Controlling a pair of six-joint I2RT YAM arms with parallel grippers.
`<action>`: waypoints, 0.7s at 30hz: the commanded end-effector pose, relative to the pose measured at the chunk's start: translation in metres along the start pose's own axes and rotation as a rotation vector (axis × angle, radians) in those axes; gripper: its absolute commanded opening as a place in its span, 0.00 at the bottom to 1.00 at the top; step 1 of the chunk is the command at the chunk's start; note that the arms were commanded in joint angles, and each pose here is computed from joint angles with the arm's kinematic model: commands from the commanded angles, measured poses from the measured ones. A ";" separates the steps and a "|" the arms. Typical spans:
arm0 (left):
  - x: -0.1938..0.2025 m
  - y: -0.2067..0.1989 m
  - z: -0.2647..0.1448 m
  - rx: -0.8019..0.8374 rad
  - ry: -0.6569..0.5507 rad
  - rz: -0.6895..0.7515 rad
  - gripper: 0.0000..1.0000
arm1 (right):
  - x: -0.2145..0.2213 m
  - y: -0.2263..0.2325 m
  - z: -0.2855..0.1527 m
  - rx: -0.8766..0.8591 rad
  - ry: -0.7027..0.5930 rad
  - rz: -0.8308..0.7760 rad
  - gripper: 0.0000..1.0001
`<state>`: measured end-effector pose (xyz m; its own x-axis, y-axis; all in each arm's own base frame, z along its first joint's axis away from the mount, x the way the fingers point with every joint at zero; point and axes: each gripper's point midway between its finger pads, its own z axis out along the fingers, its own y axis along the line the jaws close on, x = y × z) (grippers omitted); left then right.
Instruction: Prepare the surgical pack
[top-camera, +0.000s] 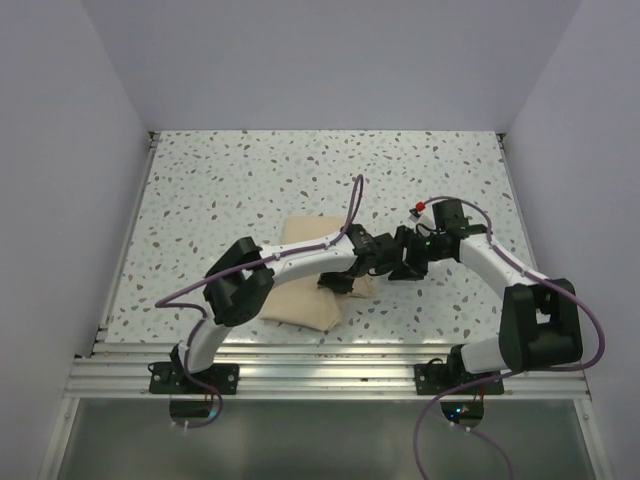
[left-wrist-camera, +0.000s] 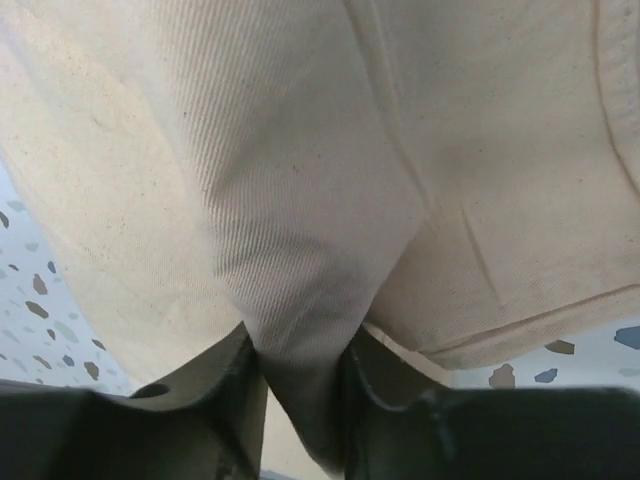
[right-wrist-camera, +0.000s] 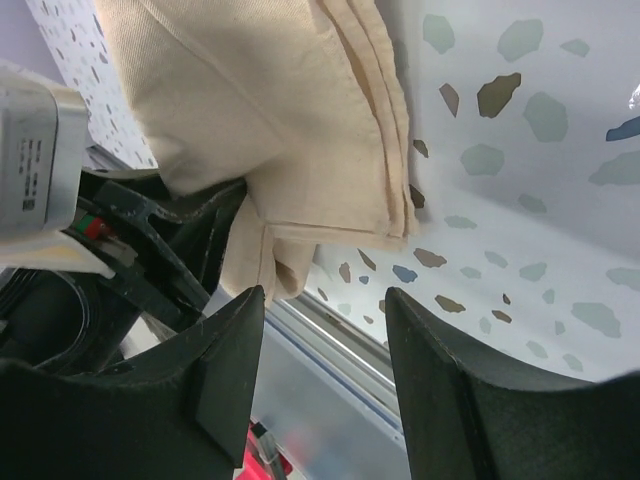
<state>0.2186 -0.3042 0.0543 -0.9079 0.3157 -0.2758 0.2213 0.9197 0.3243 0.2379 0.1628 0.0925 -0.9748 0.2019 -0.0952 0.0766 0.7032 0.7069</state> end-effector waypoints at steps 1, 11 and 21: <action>-0.016 0.000 -0.017 0.083 -0.063 -0.032 0.27 | -0.002 0.011 -0.004 -0.056 -0.012 -0.012 0.55; -0.029 0.000 -0.050 0.191 -0.122 -0.008 0.00 | -0.021 0.050 0.011 -0.245 -0.025 0.059 0.36; -0.045 -0.004 -0.078 0.285 -0.206 0.056 0.00 | -0.016 0.074 0.081 -0.227 -0.013 0.125 0.00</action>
<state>0.2184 -0.3131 0.0886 -0.8734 0.3810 -0.3034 0.3292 0.9209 0.2088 0.2573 0.2462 0.0845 -0.9748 0.2203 0.0364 0.1531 0.5412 0.8269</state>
